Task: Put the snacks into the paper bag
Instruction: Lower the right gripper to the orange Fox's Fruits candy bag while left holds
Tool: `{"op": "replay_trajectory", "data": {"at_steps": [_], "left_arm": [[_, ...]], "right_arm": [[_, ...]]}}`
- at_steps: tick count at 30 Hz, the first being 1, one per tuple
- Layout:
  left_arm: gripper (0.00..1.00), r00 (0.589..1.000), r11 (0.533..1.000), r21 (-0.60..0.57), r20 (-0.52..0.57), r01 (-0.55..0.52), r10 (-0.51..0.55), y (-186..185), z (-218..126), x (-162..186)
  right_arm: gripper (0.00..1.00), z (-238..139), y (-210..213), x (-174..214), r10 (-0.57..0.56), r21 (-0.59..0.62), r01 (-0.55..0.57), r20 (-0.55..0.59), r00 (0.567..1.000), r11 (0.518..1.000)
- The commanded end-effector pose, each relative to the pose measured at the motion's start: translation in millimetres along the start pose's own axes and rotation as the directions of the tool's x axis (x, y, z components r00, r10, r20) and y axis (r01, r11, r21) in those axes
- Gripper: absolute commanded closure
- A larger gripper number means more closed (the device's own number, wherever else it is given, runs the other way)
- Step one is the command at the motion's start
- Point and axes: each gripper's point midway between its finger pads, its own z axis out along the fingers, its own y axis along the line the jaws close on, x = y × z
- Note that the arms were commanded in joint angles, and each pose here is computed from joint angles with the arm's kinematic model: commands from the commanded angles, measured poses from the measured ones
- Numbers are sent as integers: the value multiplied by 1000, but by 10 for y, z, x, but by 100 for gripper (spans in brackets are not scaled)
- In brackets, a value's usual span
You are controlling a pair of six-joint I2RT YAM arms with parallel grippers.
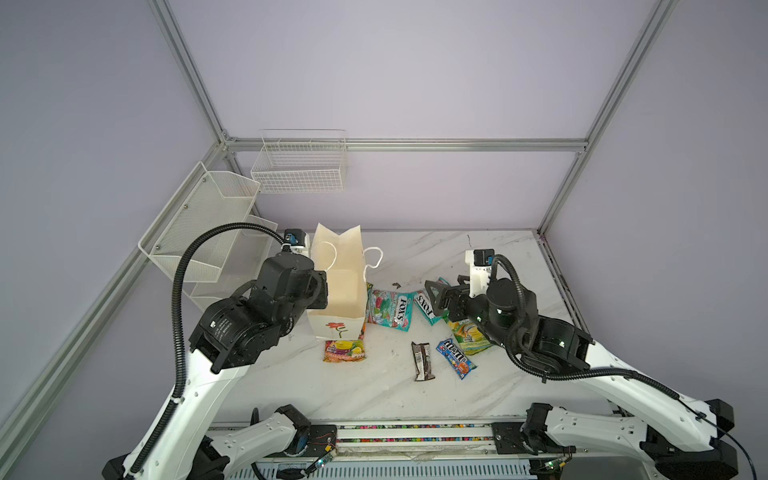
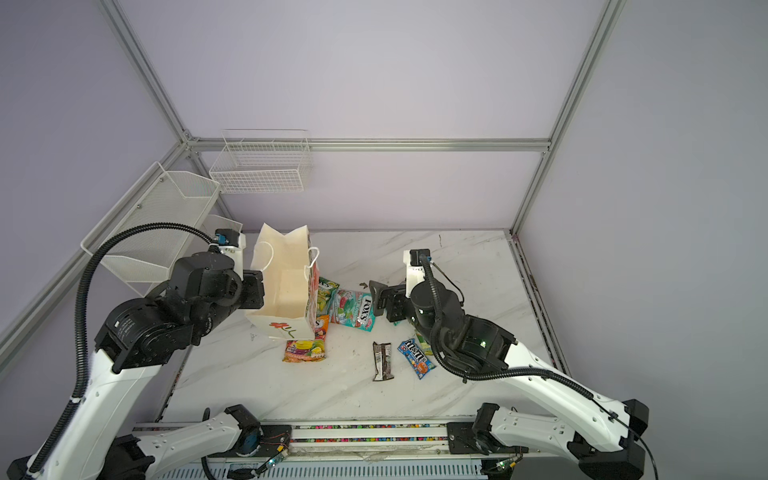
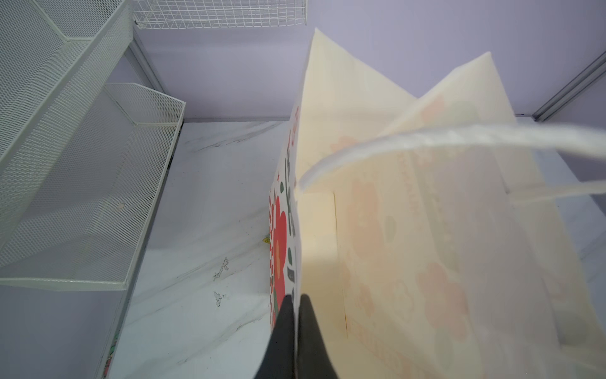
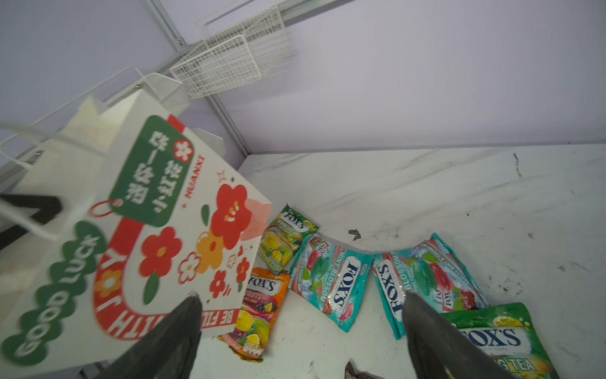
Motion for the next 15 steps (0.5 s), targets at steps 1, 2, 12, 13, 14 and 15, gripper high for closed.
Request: {"op": "replay_trajectory", "data": {"at_steps": [1,2,12,13,14,15], "left_arm": [[100,999,997,-81,48,-10,14,207,-114,-159],[100,999,996,-92,43,-13,17,235,-99,-147],[100,999,995,-95,-36,-12,9,348,82,40],[100,999,996,-94,-47,-13,9,359,100,71],[100,998,996,-89,-55,-11,6,360,115,94],[100,998,996,-85,-61,-11,6,363,120,117]], "right_arm": [[4,241,38,403,26,-100,-46,-194,981,994],[4,316,30,499,20,-100,-44,-226,974,994],[3,933,54,1144,81,-98,-127,-374,924,987],[3,947,135,1194,88,-150,-155,-381,920,976],[3,956,230,1247,87,-211,-182,-392,916,960],[3,963,305,1293,79,-258,-196,-402,912,946]]}}
